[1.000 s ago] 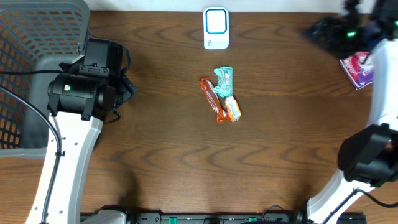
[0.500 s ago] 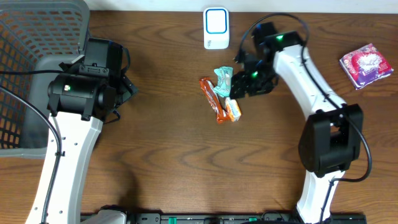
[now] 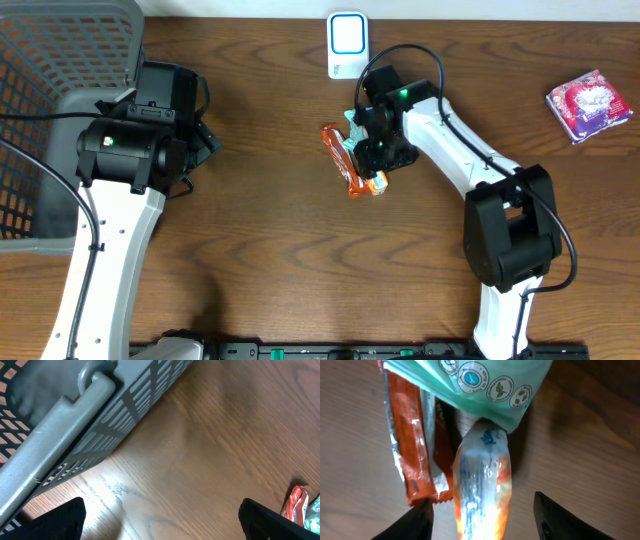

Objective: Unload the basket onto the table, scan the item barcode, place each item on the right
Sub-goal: 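Reach the right gripper to the pile and grasp the orange Kleenex pack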

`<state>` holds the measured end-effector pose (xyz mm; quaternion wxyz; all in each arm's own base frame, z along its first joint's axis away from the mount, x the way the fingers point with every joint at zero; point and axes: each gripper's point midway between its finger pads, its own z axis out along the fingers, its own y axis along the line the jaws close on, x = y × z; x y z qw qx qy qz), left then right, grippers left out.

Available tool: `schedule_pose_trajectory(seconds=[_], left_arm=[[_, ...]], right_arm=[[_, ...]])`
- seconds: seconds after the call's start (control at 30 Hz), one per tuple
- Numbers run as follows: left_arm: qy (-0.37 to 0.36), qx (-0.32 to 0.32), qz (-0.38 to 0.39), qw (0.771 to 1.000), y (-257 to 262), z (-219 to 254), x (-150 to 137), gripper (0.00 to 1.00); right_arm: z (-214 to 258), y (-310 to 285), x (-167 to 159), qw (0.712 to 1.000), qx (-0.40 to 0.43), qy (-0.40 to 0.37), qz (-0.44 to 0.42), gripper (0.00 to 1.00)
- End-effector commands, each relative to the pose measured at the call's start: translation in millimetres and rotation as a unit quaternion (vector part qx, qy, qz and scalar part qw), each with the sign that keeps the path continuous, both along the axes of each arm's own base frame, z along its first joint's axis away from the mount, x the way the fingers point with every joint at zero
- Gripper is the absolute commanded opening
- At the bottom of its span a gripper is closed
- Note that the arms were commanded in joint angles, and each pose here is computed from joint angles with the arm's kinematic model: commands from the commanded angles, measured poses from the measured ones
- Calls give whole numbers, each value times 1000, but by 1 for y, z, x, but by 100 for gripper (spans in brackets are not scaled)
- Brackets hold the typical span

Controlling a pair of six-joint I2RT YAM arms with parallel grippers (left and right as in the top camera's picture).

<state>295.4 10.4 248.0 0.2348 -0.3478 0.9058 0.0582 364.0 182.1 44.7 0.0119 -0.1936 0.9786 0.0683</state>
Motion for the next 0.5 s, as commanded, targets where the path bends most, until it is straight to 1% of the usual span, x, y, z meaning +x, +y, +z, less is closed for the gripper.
schedule_pose_trajectory(seconds=[0.0,0.1,0.17,0.23,0.3,0.37,0.4,0.47], left_arm=[[-7,8,8,1000,5,5,-2,98],[-7,8,8,1000,5,5,-2,98],[-7,8,8,1000,5,5,-2,98],[-7,8,8,1000,5,5,-2,98],[-7,8,8,1000,5,5,-2,98],[-7,8,8,1000,5,5,-2,98],[-7,8,8,1000,5,5,-2,98],[-7,8,8,1000,5,5,-2,98]], right_arm=[[-6,-7,0,1000,-20,-7,-11,59],[-16,-8,-2,1000,-20,-7,-11,58],[-22,-9,-5,1000,-21,-5,-13,56],[-27,-10,-7,1000,-22,-3,-19,46],[-28,-10,-7,999,-22,0,-36,25],[-25,-10,-5,999,-20,-2,-45,7],[-23,-10,-3,999,-19,-3,-50,4],[-15,-9,2,998,-14,-4,-59,1]])
